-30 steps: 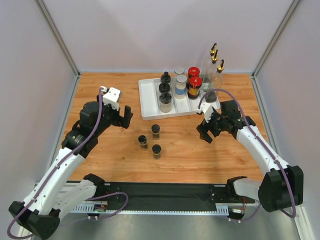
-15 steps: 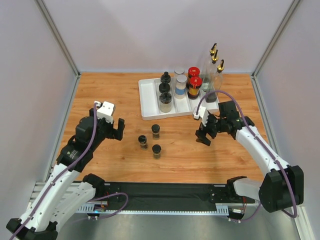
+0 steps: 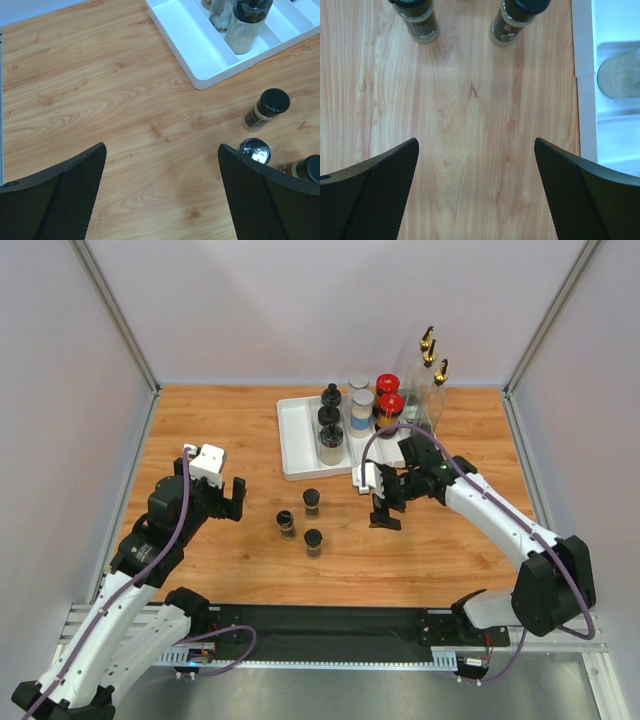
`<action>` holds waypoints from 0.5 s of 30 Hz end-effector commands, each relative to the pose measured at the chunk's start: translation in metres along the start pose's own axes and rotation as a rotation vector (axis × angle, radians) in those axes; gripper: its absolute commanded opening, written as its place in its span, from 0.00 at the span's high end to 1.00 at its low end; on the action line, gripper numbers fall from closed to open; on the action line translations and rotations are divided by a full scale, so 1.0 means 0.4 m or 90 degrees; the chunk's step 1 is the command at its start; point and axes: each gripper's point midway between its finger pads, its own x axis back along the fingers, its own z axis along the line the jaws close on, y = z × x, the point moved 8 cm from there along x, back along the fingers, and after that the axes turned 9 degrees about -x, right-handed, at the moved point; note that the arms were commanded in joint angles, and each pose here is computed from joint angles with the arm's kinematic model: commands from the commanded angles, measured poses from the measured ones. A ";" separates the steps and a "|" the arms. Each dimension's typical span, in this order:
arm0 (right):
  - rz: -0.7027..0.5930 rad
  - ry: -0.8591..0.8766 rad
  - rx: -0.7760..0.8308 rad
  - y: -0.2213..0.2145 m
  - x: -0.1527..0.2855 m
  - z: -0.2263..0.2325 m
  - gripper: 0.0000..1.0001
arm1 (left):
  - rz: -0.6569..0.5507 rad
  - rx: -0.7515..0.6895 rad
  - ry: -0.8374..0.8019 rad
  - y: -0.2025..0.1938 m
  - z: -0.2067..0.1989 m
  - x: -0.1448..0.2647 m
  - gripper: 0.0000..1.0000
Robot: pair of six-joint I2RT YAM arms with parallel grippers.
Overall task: Organize the condiment bottles
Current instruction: Pick up the bottle from the center of the board.
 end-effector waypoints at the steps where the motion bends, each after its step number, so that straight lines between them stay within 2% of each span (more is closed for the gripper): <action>1: -0.027 0.031 0.064 0.059 -0.015 -0.009 0.00 | 0.003 -0.008 0.012 -0.006 0.007 0.003 0.00; 15: -0.040 0.073 0.090 0.113 -0.098 -0.023 0.00 | 0.006 -0.008 0.017 -0.008 0.008 0.003 0.00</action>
